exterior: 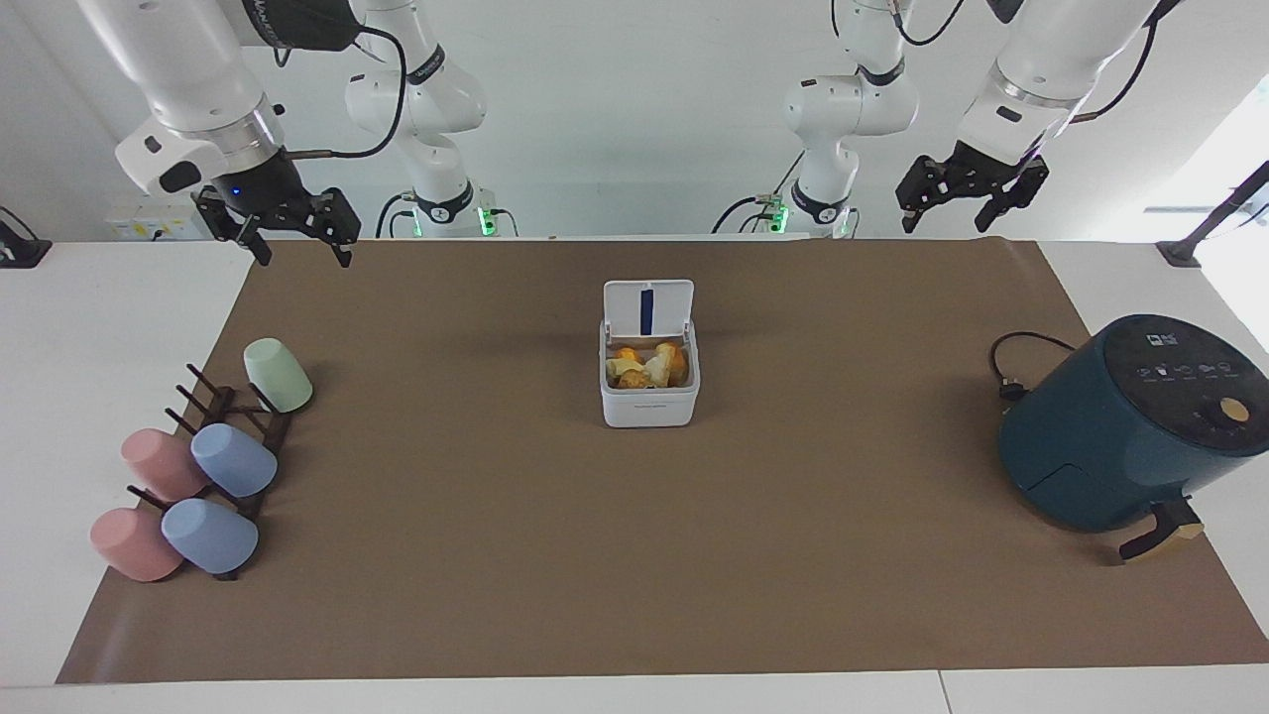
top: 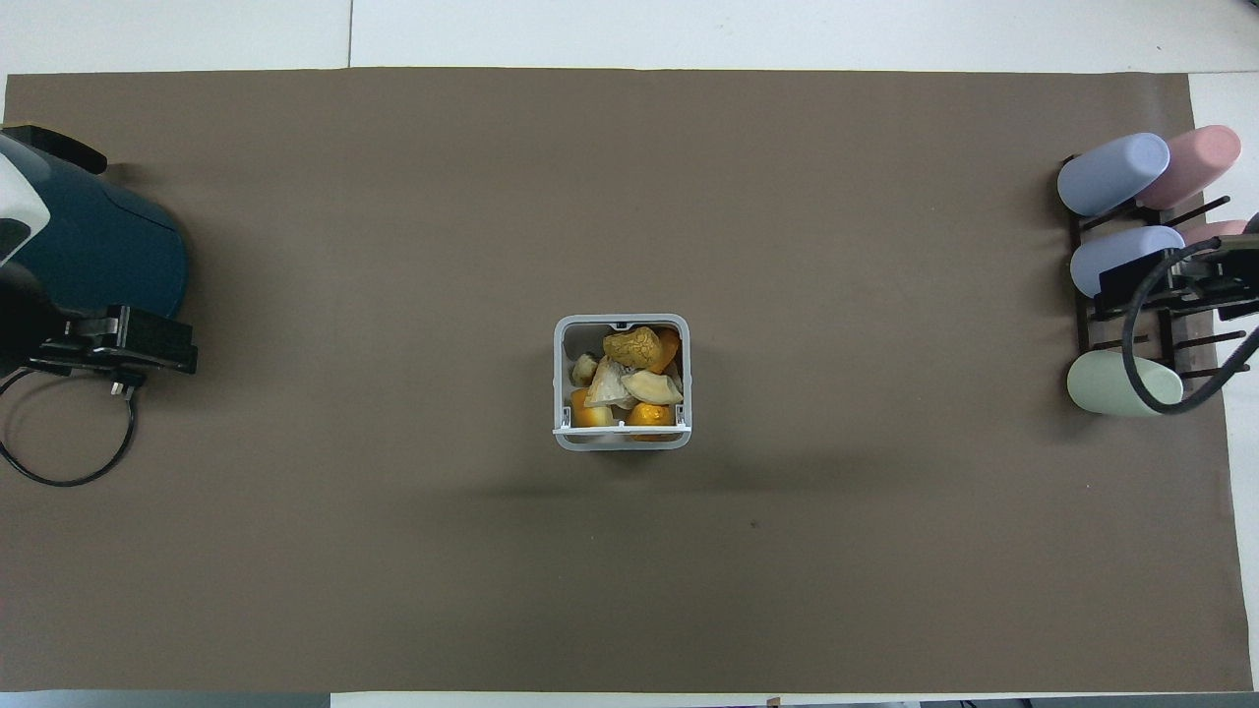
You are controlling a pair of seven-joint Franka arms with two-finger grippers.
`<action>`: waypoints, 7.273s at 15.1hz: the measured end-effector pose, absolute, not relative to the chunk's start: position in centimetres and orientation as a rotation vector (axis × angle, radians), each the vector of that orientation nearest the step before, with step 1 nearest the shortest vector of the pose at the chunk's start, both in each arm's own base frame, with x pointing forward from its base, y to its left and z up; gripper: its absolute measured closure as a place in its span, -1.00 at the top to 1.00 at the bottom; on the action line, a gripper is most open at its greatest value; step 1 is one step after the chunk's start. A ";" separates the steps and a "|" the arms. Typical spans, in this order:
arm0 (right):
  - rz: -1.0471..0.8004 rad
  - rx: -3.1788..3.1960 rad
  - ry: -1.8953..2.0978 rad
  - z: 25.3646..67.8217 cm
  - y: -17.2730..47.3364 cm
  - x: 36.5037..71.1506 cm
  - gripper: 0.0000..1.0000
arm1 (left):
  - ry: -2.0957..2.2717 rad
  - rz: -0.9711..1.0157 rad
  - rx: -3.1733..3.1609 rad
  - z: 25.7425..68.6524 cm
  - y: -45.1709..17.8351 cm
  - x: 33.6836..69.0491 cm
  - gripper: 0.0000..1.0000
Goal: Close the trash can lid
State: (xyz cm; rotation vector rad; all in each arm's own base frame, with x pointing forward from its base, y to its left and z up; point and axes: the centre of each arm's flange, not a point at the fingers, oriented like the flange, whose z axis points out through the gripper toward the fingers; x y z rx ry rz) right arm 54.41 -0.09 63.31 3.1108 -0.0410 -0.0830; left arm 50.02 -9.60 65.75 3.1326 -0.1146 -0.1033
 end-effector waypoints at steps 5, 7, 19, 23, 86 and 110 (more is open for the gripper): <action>-0.083 3.111 -0.047 63.3 -0.3 54.4 1.00 | -0.109 -0.102 3.132 65.8 -9.5 50.0 1.00; -0.083 3.111 -0.047 63.3 -0.3 54.4 1.00 | -0.110 -0.099 3.131 65.8 -9.5 50.1 1.00; -0.083 3.111 -0.047 63.3 -0.3 54.4 1.00 | -0.157 -0.128 3.029 62.2 -29.5 42.3 -0.87; -0.083 3.111 -0.047 63.3 -0.3 54.4 1.00 | -0.149 -0.107 3.010 57.4 -37.7 36.5 -0.98; -0.083 3.111 -0.047 63.3 -0.3 54.4 1.00 | 0.037 0.057 2.932 42.0 -41.1 48.9 -0.98; -0.083 3.111 -0.047 63.3 -0.3 54.4 1.00 | -0.207 -0.168 3.099 62.1 -8.8 52.4 -0.05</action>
